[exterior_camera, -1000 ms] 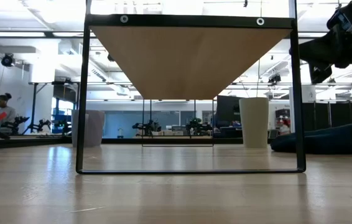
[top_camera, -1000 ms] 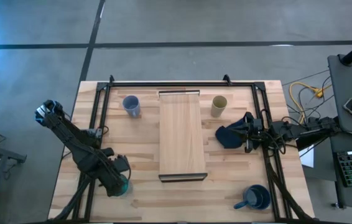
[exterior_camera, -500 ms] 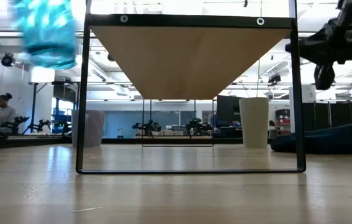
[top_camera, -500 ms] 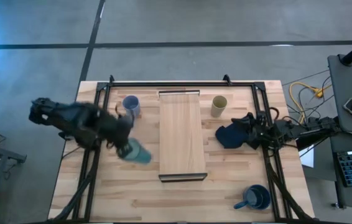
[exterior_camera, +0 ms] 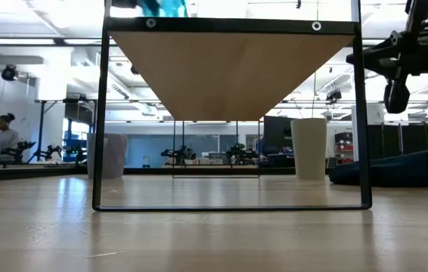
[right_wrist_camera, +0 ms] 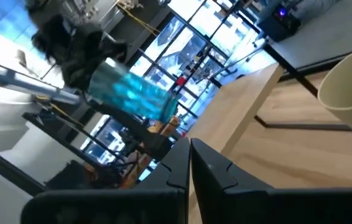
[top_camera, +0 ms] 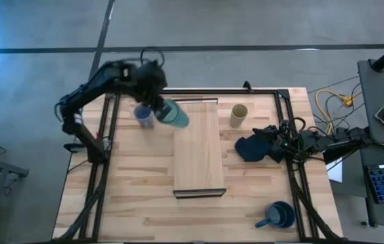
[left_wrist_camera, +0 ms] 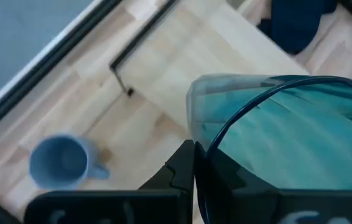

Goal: Stack small to large cups/mugs on shelf
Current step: Put the blue cup on the shelf

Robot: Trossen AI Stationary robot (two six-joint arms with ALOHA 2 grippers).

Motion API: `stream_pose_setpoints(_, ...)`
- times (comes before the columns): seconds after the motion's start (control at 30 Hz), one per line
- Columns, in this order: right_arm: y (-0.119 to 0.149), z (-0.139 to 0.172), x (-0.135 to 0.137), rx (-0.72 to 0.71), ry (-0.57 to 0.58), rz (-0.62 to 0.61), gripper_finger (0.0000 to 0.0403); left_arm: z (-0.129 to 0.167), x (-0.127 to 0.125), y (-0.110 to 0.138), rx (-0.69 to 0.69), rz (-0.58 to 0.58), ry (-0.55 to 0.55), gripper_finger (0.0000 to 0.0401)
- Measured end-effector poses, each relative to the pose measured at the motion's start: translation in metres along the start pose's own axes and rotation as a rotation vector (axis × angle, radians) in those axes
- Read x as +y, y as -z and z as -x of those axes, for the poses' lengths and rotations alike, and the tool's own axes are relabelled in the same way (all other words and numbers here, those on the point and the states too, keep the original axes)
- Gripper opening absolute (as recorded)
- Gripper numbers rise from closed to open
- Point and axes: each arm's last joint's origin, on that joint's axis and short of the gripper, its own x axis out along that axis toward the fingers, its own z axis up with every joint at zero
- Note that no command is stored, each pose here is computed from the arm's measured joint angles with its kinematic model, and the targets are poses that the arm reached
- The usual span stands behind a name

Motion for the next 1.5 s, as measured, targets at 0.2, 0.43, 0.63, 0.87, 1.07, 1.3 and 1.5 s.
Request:
stream_pose_setpoints(0.2, 0.002, -0.001, 0.001, 0.039, -0.026, -0.028, 0.0009, -0.020, 0.007, -0.034, 0.017, -0.011, 0.066, 0.0000)
stream_pose_setpoints(0.43, -0.003, -0.005, 0.010, -0.028, -0.099, 0.042, 0.0009, -0.041, 0.019, -0.053, 0.038, 0.003, 0.042, 0.0000)
stream_pose_setpoints(0.63, -0.006, -0.007, 0.016, -0.049, -0.158, 0.053, 0.0009, -0.053, 0.023, -0.060, 0.050, -0.010, 0.013, 0.0000)
stream_pose_setpoints(0.87, -0.033, -0.020, 0.056, -0.119, -0.161, 0.161, 0.0009, -0.057, 0.023, -0.062, 0.052, -0.014, 0.009, 0.0000)
stream_pose_setpoints(1.07, -0.061, -0.044, 0.107, -0.133, -0.111, 0.388, 0.0009, -0.057, 0.023, -0.065, 0.018, -0.013, 0.018, 0.0000)
stream_pose_setpoints(1.3, -0.047, -0.098, 0.115, 0.147, 0.211, 0.453, 0.0008, -0.057, 0.022, -0.065, 0.012, -0.014, 0.021, 0.0000)
stream_pose_setpoints(1.5, -0.045, -0.150, 0.116, 0.199, 0.292, 0.481, 0.0008, -0.057, 0.021, -0.065, 0.014, -0.015, 0.046, 0.0000)
